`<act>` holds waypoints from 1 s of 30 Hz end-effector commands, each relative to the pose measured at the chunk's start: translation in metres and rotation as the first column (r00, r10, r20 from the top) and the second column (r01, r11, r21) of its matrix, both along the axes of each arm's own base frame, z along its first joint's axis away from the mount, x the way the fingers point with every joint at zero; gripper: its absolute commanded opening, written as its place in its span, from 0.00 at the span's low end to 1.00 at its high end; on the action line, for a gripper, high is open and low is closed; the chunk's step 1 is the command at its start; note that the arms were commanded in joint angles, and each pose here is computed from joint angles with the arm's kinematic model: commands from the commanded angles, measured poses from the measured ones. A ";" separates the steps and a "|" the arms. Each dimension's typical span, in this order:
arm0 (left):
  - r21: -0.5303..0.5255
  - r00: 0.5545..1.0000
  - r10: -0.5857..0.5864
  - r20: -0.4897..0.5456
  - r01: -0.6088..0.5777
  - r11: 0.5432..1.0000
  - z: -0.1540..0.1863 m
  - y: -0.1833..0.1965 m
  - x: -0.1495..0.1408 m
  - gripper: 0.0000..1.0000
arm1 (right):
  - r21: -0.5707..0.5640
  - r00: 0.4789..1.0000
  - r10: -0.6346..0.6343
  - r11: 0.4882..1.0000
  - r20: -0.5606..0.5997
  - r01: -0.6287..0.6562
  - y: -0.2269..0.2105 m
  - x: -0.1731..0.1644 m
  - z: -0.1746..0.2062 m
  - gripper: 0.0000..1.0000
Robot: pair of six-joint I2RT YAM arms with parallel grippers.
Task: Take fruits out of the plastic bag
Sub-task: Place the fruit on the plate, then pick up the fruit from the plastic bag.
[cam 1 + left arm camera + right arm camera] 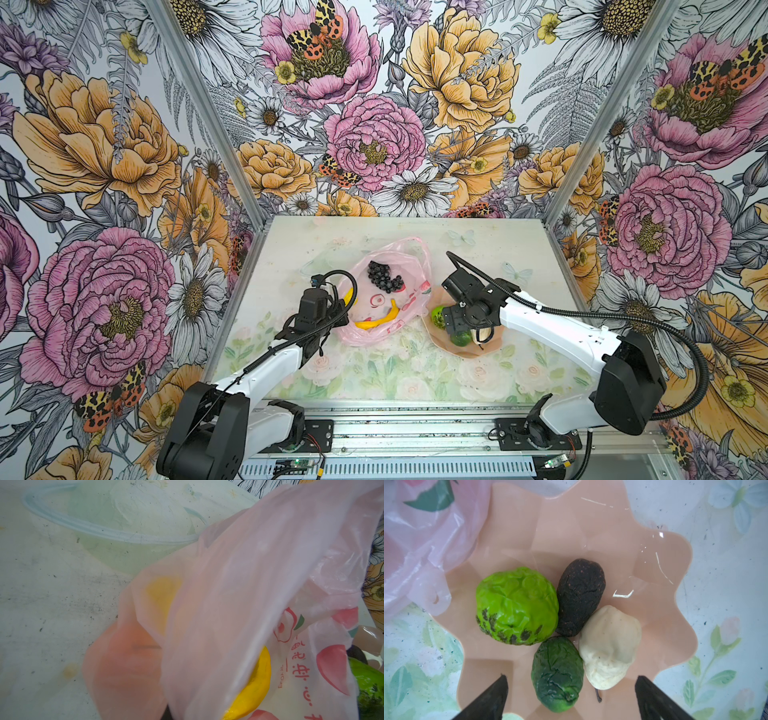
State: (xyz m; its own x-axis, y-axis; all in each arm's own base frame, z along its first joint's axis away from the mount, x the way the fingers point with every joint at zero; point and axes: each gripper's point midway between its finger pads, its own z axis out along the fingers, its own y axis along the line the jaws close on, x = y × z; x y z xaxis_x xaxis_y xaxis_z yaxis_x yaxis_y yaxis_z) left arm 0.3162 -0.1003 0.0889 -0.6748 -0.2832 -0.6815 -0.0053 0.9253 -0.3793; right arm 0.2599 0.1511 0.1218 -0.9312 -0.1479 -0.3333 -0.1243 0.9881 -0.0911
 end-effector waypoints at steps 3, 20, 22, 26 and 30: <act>0.000 1.000 0.000 0.024 0.000 1.000 0.008 -0.001 0.003 0.00 | -0.004 0.996 -0.004 1.000 0.094 0.004 -0.003 0.014 0.030 0.97; 0.000 1.000 0.004 0.024 -0.004 1.000 0.008 -0.001 0.003 0.00 | 0.131 0.957 0.065 0.986 0.282 -0.106 0.071 0.048 0.094 0.93; -0.002 0.999 0.010 0.031 -0.010 1.000 0.010 0.000 0.003 0.00 | 0.176 0.951 0.080 0.975 0.298 -0.137 0.092 0.052 0.096 0.93; -0.010 0.998 0.036 0.054 -0.036 0.999 0.015 0.005 0.000 0.00 | 0.344 0.942 0.131 0.908 0.310 -0.240 0.162 0.055 0.093 0.91; -0.022 0.994 0.073 0.079 -0.071 0.997 0.021 0.014 -0.004 0.00 | 0.419 0.933 0.172 0.857 0.315 -0.299 0.223 0.069 0.080 0.89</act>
